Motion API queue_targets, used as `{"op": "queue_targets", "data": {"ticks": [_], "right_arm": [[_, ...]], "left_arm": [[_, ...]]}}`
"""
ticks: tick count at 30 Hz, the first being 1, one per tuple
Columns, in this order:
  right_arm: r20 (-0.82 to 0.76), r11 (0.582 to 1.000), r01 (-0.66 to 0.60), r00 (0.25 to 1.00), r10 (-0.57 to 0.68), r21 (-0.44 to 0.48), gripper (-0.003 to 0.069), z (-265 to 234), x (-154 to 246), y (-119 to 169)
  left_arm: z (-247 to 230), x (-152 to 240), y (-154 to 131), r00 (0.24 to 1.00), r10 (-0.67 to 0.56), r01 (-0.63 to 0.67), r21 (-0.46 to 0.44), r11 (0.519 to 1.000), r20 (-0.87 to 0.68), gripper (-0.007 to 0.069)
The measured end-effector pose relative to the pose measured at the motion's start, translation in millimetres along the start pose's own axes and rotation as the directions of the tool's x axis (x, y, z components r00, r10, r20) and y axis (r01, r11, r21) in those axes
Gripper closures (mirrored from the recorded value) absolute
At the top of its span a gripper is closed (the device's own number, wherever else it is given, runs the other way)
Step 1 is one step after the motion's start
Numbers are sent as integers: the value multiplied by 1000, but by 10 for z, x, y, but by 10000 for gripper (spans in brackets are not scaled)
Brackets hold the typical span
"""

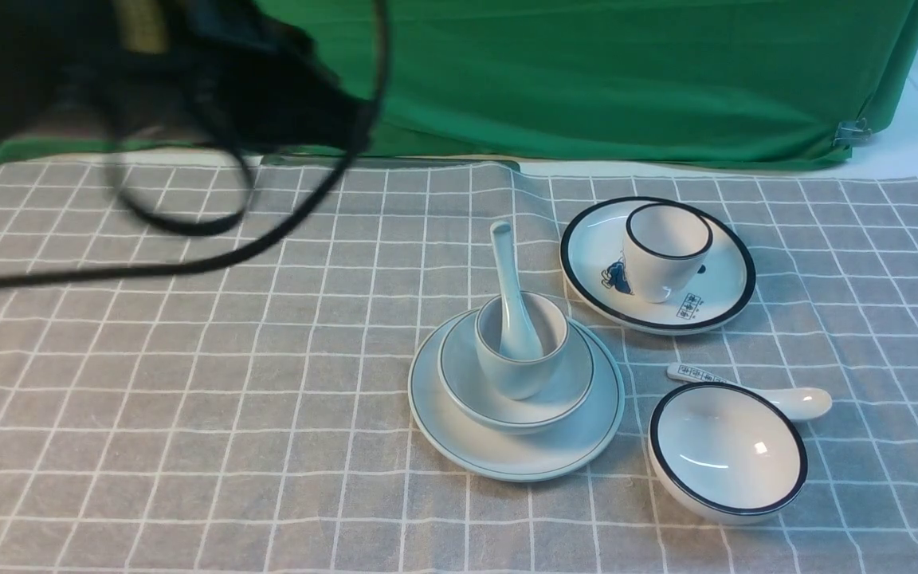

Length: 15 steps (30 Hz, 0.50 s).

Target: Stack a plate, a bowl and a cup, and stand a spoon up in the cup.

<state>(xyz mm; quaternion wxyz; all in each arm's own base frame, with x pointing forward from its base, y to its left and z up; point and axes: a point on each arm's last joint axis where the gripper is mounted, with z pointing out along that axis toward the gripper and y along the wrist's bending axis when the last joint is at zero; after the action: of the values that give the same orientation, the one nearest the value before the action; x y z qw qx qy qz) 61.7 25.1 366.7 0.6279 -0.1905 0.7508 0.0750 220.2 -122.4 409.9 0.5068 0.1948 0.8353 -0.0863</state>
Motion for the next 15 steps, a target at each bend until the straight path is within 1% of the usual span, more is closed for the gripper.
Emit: {"op": "queue_targets", "data": {"ticks": [1,4,5,7,8,11,12,14,15], "right_arm": [[63,1000,8,998,-9,15,638,-127,21,5],[161,999,2,987,-11,53,638,-337,170,31],[190,999,-7,982,-1,40,638,-384,234,41],[242,998,-56,969,46,37,638,-450,349,58],[247,998,-56,968,46,37,638,-455,356,59],[293,996,-88,953,74,34,629,-513,414,69],[296,995,-90,952,75,38,626,-515,415,69],[303,995,-97,949,83,32,600,-517,412,68],[303,995,-97,949,83,32,598,-517,412,68]], "left_arm": [[-130,120,20,1000,-13,13,1,1000,20,615],[-448,430,59,992,-65,63,21,998,109,619],[-512,540,64,989,-80,77,30,997,127,619],[-624,888,68,981,-110,102,57,993,162,619],[-665,914,73,978,-113,104,60,993,176,619],[-744,1374,76,968,-147,132,87,987,203,617],[-753,1416,75,965,-155,138,93,986,210,617],[-800,1671,73,952,-199,175,120,977,234,616],[-793,1700,71,951,-205,180,122,976,230,615]]}}
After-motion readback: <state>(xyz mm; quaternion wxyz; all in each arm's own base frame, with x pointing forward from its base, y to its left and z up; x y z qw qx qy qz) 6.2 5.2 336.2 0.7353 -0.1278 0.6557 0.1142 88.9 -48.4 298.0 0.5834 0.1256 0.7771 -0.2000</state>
